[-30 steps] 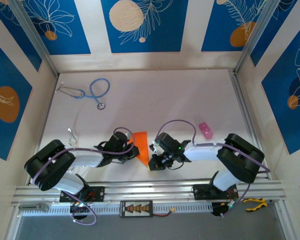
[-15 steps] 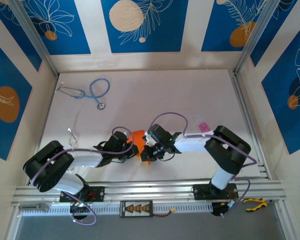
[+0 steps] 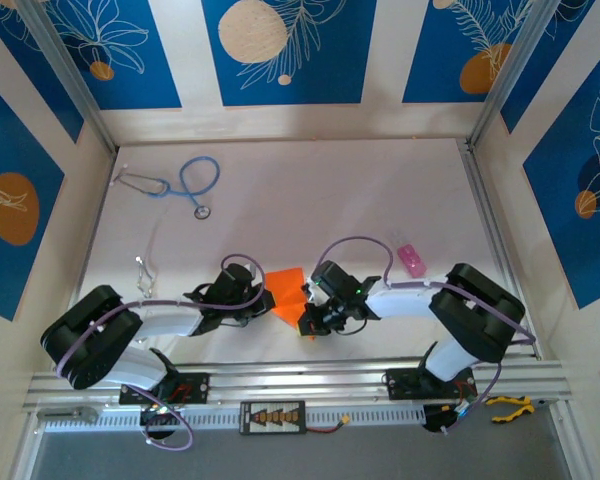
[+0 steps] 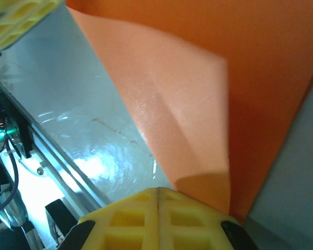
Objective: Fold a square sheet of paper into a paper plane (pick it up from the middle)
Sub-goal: Third fold the triangle at the center of the table.
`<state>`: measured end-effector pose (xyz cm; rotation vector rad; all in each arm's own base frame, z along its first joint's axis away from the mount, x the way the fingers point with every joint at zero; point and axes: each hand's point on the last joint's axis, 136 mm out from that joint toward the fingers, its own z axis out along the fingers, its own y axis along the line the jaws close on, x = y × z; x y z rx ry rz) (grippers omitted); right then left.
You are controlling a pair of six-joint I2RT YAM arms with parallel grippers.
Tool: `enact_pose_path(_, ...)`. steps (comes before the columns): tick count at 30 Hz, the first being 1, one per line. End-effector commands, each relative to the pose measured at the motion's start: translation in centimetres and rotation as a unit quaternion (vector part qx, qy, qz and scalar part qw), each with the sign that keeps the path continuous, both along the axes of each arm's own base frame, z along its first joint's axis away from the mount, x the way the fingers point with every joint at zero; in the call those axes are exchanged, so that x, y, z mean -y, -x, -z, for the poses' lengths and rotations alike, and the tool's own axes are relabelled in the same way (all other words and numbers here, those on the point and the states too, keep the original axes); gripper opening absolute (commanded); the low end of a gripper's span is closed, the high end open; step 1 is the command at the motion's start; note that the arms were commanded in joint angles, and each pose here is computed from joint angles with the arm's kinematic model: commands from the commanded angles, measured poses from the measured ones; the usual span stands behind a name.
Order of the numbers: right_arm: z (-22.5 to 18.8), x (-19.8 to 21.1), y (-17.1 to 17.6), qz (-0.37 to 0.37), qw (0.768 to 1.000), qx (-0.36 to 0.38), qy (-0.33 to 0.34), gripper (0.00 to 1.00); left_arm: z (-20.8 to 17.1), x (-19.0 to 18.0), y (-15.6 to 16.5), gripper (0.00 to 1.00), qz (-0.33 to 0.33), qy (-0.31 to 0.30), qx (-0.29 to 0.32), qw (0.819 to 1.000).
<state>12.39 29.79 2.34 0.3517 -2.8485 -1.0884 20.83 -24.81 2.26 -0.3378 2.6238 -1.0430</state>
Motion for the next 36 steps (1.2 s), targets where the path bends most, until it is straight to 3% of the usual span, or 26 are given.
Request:
enact_pose_path(1,-2.7,-1.1,-0.8,0.002,1.0,0.011,-0.023,0.06,0.1,-0.4,0.0,0.03,-0.009,-0.005,-0.002,1.0)
enact_pose_path(6,-3.3,-1.8,-2.2,0.01,0.999,0.027,-0.021,0.05,0.1,-0.2,0.0,0.03,-0.005,-0.003,-0.002,1.0)
enact_pose_path(17,2.0,1.0,-1.4,0.046,0.998,-0.018,0.045,0.04,-1.6,0.7,-0.7,0.04,0.009,0.002,0.016,1.0)
enact_pose_path(27,2.8,1.8,-1.8,0.071,0.997,-0.033,0.029,0.03,-4.7,0.9,-0.1,0.1,0.036,0.011,0.048,0.998)
enact_pose_path(36,2.5,1.3,-3.4,0.095,0.995,-0.037,0.009,0.03,-4.7,4.5,1.6,0.09,0.102,0.043,0.048,0.993)
